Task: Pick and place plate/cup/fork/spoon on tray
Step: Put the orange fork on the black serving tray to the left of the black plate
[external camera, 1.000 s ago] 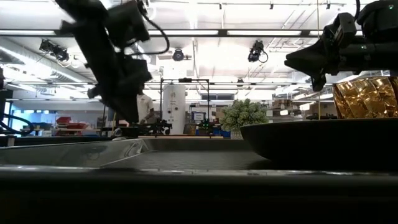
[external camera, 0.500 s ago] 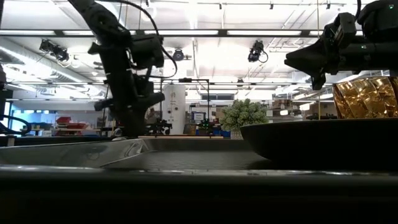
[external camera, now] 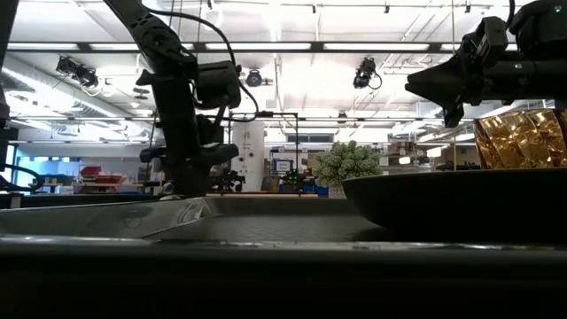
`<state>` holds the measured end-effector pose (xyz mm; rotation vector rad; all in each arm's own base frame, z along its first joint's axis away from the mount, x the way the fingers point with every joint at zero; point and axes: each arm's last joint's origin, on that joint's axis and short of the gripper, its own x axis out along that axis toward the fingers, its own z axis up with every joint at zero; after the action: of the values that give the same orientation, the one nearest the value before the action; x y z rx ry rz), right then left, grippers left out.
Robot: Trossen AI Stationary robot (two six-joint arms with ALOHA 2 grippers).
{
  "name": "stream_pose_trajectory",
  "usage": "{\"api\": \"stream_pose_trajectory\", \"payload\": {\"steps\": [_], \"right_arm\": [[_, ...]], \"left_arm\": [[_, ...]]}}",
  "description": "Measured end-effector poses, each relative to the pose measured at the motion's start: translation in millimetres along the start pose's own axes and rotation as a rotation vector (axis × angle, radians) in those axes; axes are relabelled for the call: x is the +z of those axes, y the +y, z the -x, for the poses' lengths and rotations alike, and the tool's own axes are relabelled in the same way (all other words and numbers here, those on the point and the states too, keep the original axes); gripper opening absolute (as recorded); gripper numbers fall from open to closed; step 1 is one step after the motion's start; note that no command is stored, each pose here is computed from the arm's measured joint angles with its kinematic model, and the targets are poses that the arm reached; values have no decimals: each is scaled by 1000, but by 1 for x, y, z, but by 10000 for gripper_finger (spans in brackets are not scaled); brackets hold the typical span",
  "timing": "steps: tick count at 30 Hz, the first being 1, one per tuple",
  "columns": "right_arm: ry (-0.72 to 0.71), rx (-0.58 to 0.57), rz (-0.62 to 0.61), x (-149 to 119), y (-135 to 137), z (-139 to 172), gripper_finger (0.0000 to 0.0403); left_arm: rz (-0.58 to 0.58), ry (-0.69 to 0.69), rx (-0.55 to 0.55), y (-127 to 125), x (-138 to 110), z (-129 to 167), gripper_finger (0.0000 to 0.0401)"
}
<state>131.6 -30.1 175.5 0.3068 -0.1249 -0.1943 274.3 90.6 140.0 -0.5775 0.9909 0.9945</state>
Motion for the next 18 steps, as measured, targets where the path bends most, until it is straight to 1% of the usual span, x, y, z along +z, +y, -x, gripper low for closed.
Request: {"api": "stream_pose_trajectory", "payload": {"steps": [5, 12, 18], "right_arm": [[-5, 2, -2, 0, 0, 0, 84], [-6, 5, -1, 1, 0, 0, 84], [-7, 5, -2, 1, 0, 0, 84]], "left_arm": [[0, 1, 4, 0, 0, 0, 110], [-11, 22, 18, -3, -4, -13, 110], [-24, 22, 22, -4, -5, -15, 110]]}}
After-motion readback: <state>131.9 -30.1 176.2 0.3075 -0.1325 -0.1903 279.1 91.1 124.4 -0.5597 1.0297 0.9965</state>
